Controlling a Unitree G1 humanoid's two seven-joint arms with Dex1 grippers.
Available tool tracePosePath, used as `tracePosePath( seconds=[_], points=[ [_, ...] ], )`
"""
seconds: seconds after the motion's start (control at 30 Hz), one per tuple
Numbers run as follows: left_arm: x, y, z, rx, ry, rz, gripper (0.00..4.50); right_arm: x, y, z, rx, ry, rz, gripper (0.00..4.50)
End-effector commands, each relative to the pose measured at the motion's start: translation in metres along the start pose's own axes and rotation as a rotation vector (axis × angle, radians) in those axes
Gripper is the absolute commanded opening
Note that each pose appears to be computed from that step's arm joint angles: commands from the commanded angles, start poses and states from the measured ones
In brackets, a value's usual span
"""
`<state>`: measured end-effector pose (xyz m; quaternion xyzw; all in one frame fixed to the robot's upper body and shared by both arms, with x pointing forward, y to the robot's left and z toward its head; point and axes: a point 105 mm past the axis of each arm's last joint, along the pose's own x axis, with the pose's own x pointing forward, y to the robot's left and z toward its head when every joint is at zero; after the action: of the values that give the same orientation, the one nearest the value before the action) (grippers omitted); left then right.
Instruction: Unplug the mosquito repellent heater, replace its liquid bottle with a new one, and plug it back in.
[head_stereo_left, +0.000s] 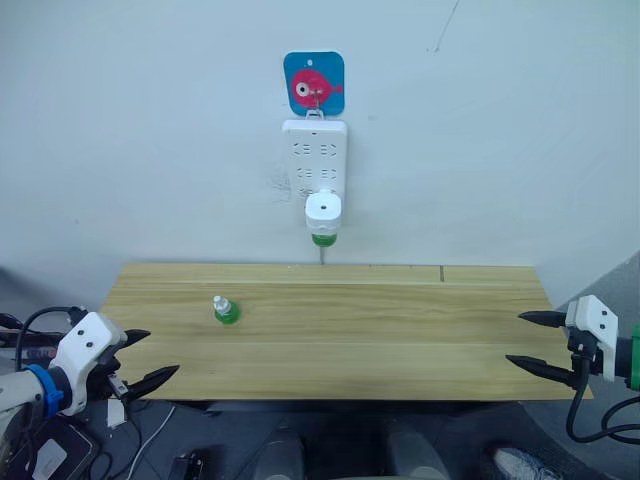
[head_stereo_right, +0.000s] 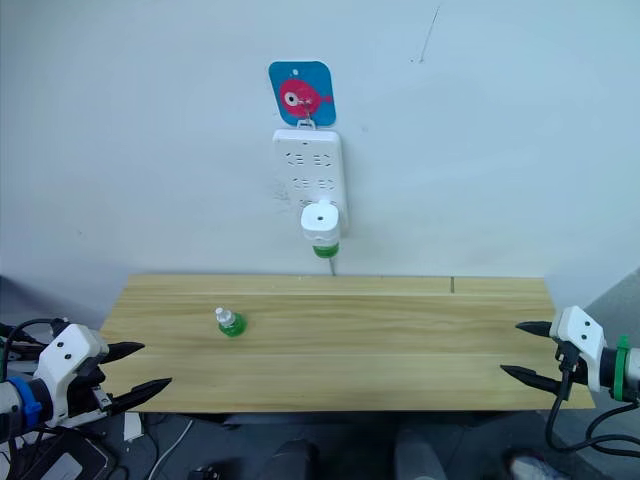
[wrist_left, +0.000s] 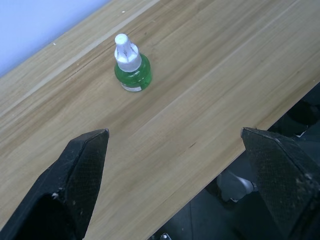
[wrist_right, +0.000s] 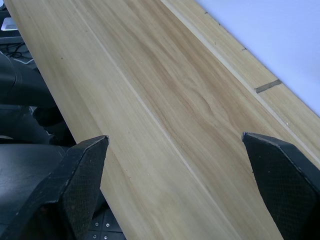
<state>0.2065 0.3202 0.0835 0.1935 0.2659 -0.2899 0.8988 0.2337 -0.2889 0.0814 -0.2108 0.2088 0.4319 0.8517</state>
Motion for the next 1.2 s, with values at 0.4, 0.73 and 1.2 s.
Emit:
tracePosePath(
  seconds=[0.4, 0.73, 1.2],
  points=[
    [-0.001, 0.003, 0.018, 0.014, -0.103, 0.004, 4.50, 0.003, 0.000, 0.016, -0.051, -0.038, -0.016, 4.46],
    [-0.005, 0.008, 0.017, 0.059, -0.107, 0.012, 4.50, 0.007, 0.002, 0.017, -0.055, -0.048, -0.019, 4.46],
    [-0.006, 0.023, 0.037, -0.013, -0.204, 0.062, 4.50, 0.014, 0.004, 0.035, -0.046, -0.126, -0.044, 4.46]
  ],
)
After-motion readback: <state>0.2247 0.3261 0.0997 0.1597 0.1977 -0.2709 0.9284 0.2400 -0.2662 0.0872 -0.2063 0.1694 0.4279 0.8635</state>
